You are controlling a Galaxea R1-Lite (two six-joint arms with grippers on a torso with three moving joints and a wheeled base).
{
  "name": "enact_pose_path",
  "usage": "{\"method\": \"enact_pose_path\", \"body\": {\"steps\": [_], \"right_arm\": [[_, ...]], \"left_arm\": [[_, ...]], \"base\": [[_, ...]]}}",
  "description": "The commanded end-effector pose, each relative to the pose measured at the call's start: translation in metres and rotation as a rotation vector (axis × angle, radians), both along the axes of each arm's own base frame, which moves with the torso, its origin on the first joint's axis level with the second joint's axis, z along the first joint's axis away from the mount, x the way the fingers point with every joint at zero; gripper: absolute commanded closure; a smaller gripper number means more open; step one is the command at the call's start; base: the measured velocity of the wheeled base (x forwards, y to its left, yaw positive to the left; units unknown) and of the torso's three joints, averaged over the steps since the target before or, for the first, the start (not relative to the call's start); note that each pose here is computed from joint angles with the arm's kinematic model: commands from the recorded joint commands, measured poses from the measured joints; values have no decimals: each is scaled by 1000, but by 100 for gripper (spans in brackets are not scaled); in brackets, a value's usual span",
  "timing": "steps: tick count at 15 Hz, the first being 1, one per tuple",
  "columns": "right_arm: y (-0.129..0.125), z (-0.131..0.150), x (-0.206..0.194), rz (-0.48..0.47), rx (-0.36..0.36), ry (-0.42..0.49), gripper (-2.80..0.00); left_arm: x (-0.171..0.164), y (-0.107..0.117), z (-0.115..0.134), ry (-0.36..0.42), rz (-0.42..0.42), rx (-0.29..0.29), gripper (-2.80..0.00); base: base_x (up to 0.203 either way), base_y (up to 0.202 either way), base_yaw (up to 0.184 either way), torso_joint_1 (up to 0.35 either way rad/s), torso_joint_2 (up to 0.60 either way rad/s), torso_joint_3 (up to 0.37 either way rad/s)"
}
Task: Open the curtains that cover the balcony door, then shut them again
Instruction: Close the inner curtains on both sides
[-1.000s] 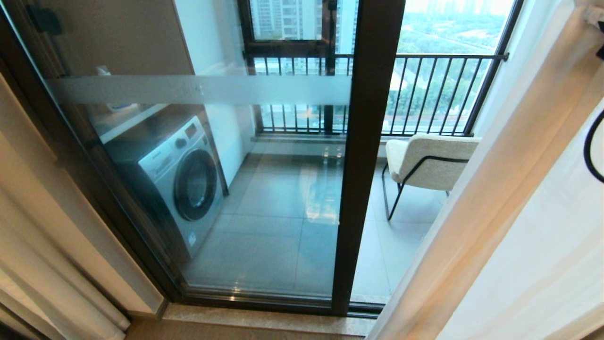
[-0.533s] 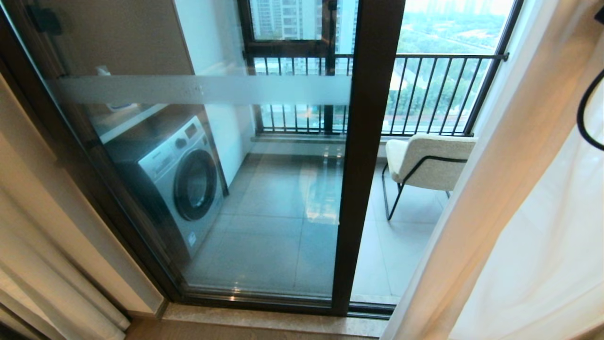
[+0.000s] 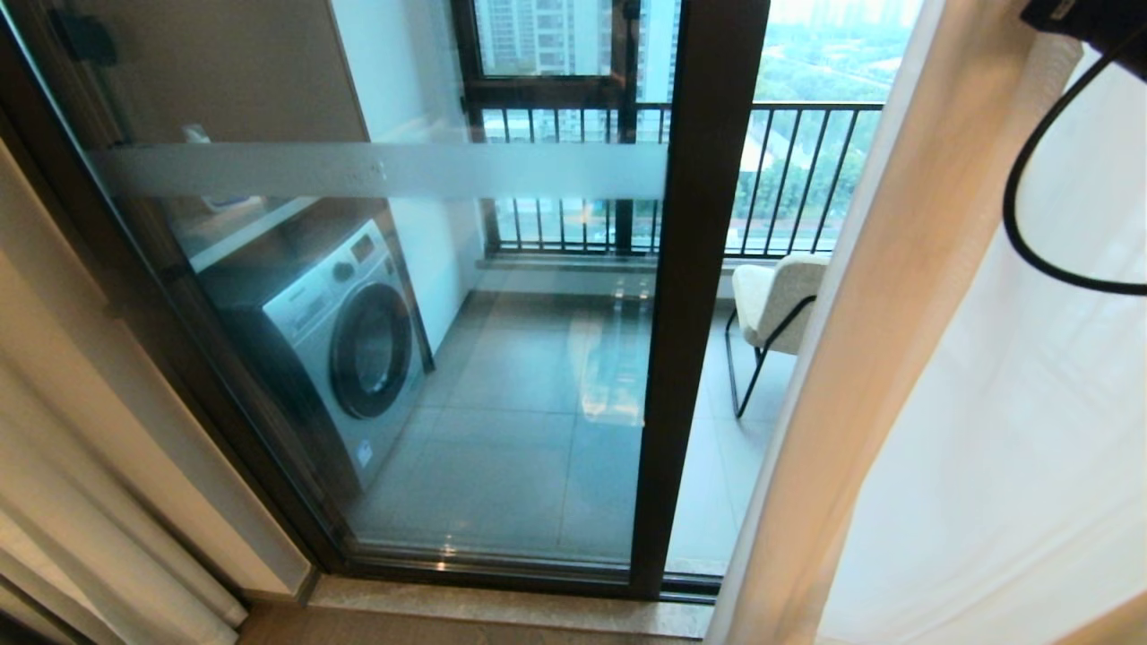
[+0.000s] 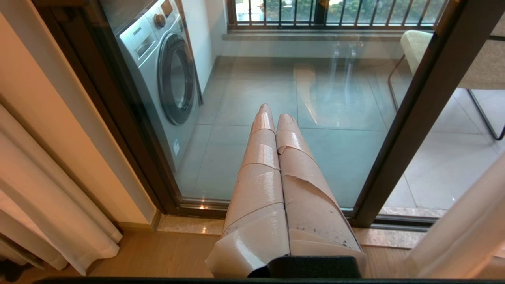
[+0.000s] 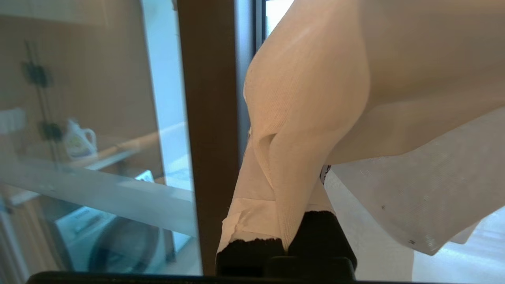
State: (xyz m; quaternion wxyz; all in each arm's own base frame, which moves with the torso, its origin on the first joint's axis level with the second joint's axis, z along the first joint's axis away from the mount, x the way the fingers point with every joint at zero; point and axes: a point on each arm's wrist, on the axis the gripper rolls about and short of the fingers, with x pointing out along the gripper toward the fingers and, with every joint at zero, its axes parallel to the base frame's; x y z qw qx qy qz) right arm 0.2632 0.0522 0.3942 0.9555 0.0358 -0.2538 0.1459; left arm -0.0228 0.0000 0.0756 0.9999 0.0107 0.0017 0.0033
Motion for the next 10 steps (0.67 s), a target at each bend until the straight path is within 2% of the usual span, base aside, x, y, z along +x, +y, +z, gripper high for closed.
{"method": "enact_pose_path", "body": {"steps": [1,2,6,10], "right_arm": [[24,4,8,16,44,-6,0],[36,6,10,19,62,-4,0],[80,-2,16,65,37,3,0],[121,-2,21,93,17,-85,0]], "left_arm": [[0,0,0,1,1,0,0],[0,0,0,1,1,0,0],[0,0,0,1,1,0,0],[0,0,0,0,1,0,0]], "base": [[0,0,0,0,0,0],[0,0,0,0,0,0],[0,0,0,0,0,0],[0,0,0,0,0,0]]}}
